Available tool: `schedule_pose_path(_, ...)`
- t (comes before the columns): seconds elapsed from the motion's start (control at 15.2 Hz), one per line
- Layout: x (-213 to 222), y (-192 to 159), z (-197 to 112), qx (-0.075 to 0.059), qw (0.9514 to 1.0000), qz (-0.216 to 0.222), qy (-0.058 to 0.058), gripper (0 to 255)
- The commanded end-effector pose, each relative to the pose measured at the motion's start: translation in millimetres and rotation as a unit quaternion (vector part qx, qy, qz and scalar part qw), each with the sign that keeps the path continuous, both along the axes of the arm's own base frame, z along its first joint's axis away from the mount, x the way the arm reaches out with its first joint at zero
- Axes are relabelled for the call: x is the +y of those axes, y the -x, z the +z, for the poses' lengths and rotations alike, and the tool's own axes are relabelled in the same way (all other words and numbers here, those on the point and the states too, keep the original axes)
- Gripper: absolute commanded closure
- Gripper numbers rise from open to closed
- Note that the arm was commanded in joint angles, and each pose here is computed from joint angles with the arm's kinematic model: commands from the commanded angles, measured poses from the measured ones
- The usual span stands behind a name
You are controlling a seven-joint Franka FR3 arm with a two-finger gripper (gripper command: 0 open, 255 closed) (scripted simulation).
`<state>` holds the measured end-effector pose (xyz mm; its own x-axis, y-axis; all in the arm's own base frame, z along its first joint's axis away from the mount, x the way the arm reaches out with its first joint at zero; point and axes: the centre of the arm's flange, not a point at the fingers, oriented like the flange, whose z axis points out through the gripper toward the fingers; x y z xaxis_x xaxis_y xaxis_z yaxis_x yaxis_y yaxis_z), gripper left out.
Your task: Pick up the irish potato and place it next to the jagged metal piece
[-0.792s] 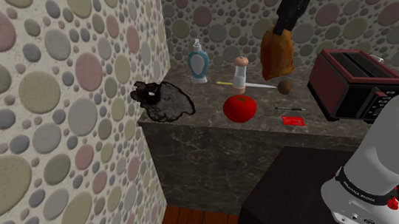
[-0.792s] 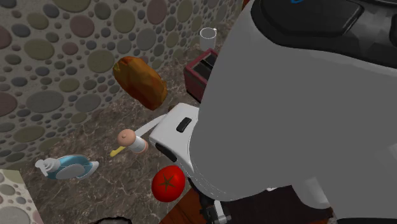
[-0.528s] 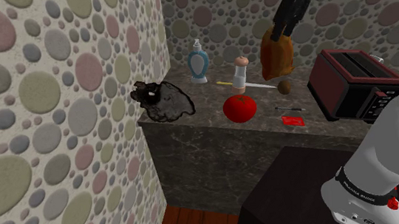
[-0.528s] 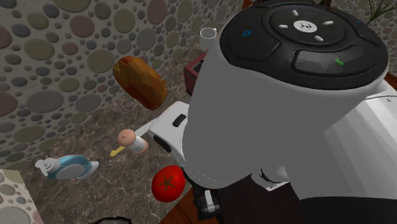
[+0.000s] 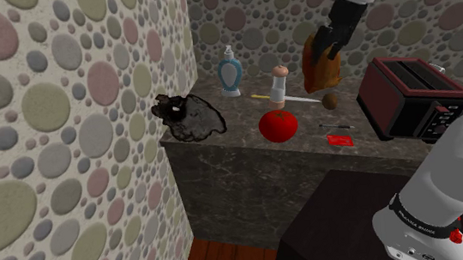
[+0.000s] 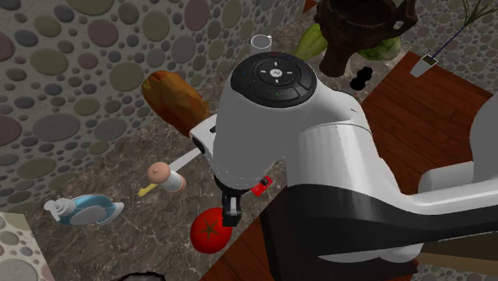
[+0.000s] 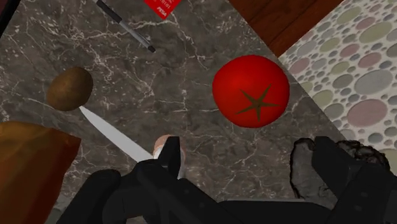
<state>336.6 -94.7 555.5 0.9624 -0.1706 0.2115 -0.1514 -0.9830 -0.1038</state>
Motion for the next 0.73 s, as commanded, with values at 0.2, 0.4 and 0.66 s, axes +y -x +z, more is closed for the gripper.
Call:
schedule_pose_path(0.2, -40.9, -9.3, -44.5, -0.005, 0.9984, -0.056, 0.003, 0)
schedule_pose_path(0.4, -66.3, -12.4, -71.9, -0.007, 0.996, -0.089, 0.005, 0)
schedule_pose_path(0.66, -100.6, -14.1, -108.2, -0.01, 0.991, -0.133, 0.007, 0)
